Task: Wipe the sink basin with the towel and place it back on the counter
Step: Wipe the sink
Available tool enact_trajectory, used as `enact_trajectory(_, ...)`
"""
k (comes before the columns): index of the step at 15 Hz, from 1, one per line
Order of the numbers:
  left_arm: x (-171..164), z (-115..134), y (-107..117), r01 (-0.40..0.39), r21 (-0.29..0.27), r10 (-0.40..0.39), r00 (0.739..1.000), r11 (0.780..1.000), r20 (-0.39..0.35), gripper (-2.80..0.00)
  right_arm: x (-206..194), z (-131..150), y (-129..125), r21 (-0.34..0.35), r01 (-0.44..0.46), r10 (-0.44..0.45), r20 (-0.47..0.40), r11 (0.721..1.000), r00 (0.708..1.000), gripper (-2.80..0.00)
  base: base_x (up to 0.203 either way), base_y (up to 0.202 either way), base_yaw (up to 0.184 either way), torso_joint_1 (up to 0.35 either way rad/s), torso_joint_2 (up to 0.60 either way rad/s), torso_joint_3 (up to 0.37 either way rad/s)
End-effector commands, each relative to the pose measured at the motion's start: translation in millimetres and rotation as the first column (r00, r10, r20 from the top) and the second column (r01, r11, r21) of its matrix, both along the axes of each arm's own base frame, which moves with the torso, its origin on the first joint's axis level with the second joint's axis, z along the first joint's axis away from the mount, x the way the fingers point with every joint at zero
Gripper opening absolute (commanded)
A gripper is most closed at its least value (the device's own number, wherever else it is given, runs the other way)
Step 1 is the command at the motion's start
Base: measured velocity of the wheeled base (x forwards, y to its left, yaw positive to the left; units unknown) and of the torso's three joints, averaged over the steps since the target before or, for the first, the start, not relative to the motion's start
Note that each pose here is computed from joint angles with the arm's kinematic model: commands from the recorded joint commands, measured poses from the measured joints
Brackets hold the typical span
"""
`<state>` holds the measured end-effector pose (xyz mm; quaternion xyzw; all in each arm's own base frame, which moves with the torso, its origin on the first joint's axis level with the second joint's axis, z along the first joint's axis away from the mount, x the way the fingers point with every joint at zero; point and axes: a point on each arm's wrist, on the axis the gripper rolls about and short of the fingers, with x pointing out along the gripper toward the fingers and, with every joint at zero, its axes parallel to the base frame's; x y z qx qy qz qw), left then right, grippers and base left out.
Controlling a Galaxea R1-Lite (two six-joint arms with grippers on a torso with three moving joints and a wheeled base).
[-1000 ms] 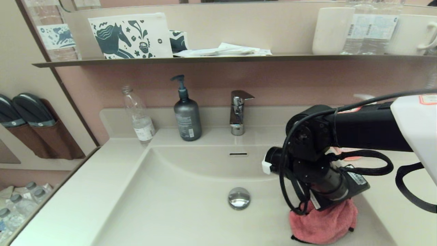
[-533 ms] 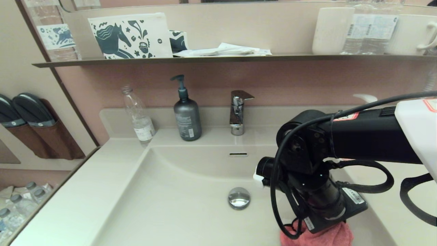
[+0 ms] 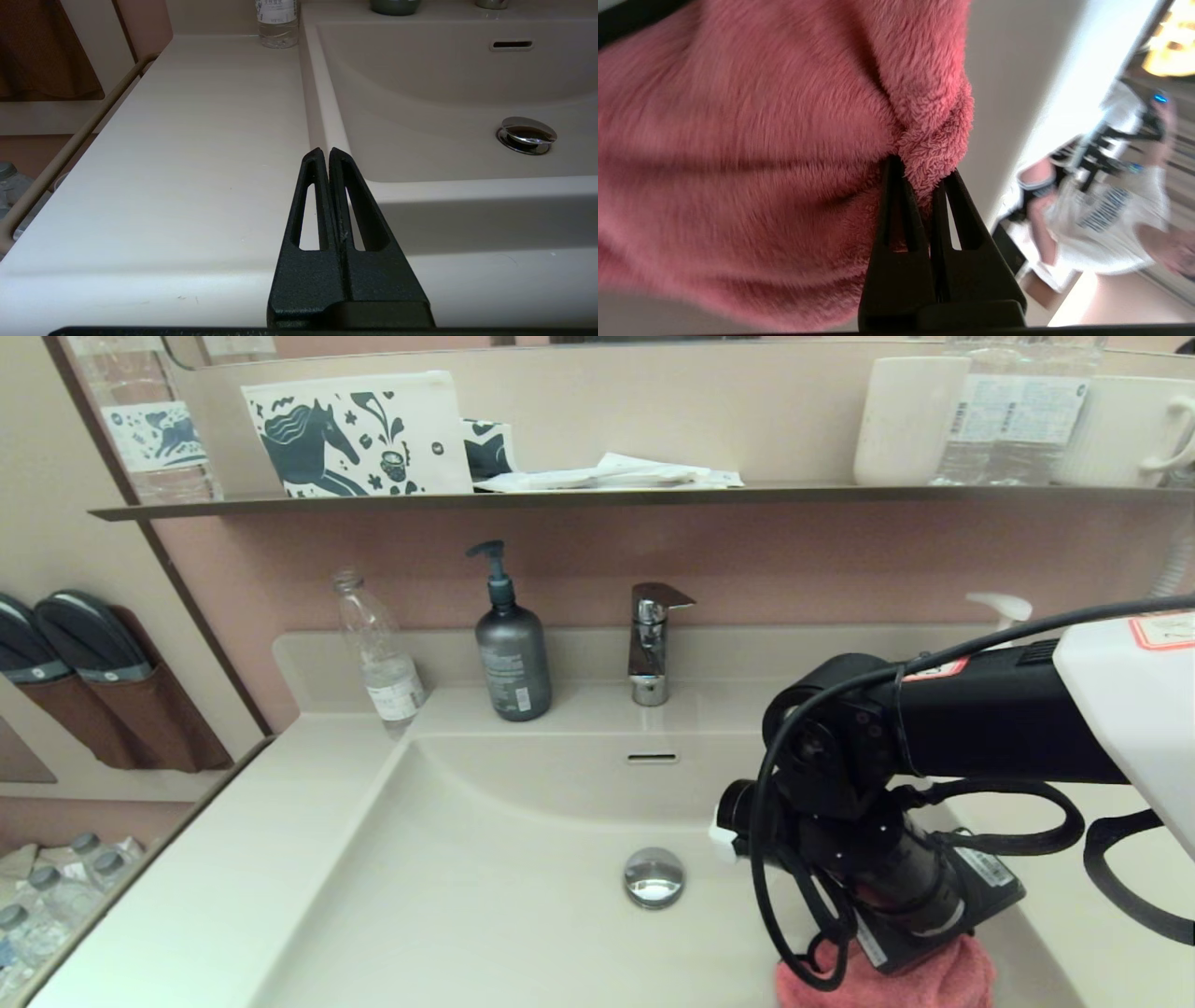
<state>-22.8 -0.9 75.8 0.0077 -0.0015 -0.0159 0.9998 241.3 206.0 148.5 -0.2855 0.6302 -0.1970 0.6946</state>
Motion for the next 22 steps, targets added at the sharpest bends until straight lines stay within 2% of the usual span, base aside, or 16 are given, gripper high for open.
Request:
enact_trajectory(1, 0.1, 0.1, 0.0, 0.0, 0.0, 0.0, 1.0, 1.0, -0.001, -2.8, 1.9, -4.9, -13.5, -0.08, 0.023, -0.027, -0.048, 0.997, 0.998, -2.8, 0.0, 0.0, 0.0, 0.0, 0.0, 0.0)
enact_trajectory(8, 0.1, 0.1, 0.0, 0.0, 0.0, 0.0, 1.0, 1.0, -0.001, -2.8, 16.7, -3.8, -28.6, -0.144, 0.034, -0.033, 0.009, 0.989, 0.999, -2.8, 0.0, 0.0, 0.0, 0.0, 0.0, 0.0)
enact_trajectory(13, 0.1, 0.1, 0.0, 0.0, 0.0, 0.0, 1.0, 1.0, -0.001, -2.8, 33.0, 4.3, -27.6, -0.1, 0.061, -0.054, 0.075, 0.993, 0.996, -2.8, 0.0, 0.0, 0.0, 0.0, 0.0, 0.0)
enact_trajectory(16, 0.1, 0.1, 0.0, 0.0, 0.0, 0.0, 1.0, 1.0, -0.001, -2.8, 41.6, 5.9, -26.9, -0.11, 0.058, -0.045, 0.116, 0.992, 0.992, -2.8, 0.0, 0.0, 0.0, 0.0, 0.0, 0.0)
enact_trajectory(21, 0.1, 0.1, 0.0, -0.001, 0.0, 0.001, 1.0, 1.0, -0.001, -2.8, 58.1, 18.0, -27.6, -0.058, 0.073, -0.061, 0.183, 0.996, 0.981, -2.8, 0.0, 0.0, 0.0, 0.0, 0.0, 0.0)
enact_trajectory(22, 0.1, 0.1, 0.0, 0.0, 0.0, 0.0, 1.0, 1.0, -0.001, -2.8, 61.4, 18.4, -29.9, -0.074, 0.075, -0.058, 0.2, 0.994, 0.978, -2.8, 0.0, 0.0, 0.0, 0.0, 0.0, 0.0)
